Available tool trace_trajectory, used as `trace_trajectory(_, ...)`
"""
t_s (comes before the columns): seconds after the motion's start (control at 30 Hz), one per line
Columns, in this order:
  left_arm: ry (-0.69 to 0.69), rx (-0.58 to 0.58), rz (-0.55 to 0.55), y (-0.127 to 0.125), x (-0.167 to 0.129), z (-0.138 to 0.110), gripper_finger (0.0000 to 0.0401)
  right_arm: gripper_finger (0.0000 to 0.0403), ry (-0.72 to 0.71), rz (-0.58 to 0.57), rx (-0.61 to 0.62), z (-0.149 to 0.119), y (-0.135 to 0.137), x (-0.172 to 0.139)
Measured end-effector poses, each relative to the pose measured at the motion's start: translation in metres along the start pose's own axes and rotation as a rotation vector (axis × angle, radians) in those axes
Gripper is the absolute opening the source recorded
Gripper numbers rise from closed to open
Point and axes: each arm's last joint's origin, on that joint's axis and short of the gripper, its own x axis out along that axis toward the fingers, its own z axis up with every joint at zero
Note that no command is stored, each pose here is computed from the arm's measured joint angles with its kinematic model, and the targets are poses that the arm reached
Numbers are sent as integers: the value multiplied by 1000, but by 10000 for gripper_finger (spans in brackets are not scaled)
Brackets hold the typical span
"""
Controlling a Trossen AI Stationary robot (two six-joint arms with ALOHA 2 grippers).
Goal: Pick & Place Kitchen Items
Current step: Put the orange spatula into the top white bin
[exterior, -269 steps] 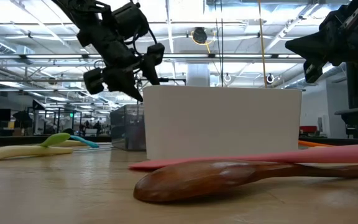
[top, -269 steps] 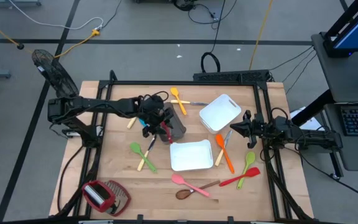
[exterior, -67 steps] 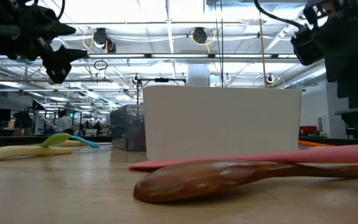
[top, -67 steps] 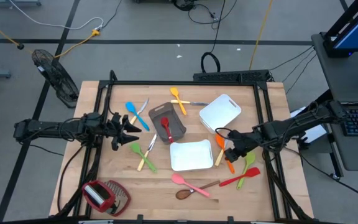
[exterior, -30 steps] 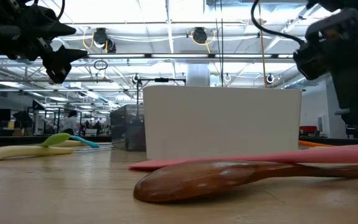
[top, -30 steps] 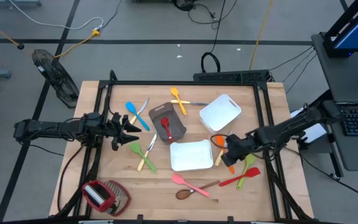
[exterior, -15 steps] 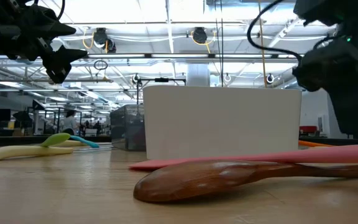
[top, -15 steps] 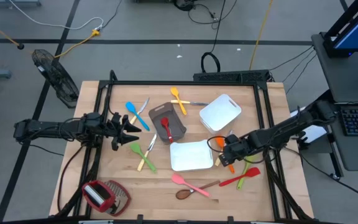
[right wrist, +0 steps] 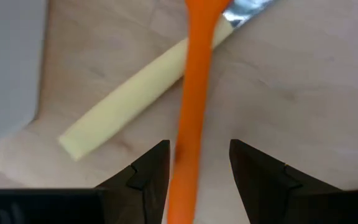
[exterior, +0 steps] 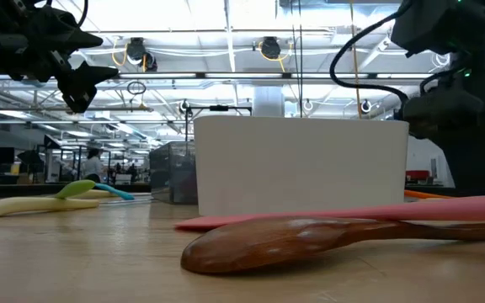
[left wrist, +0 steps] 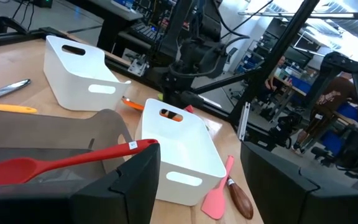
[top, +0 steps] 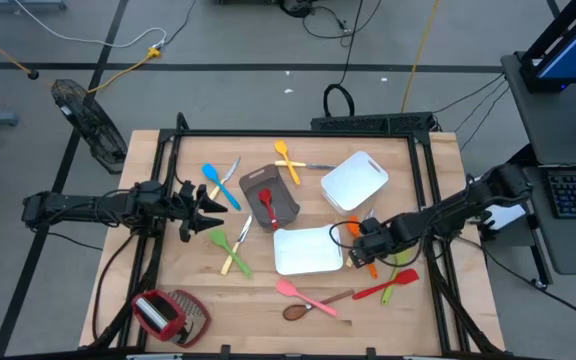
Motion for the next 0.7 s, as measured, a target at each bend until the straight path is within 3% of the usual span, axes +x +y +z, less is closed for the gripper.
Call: trace_trajectory(0.7, 0, 2, 0, 0, 0, 0, 228, 161, -17, -17, 16, 1, 1, 4)
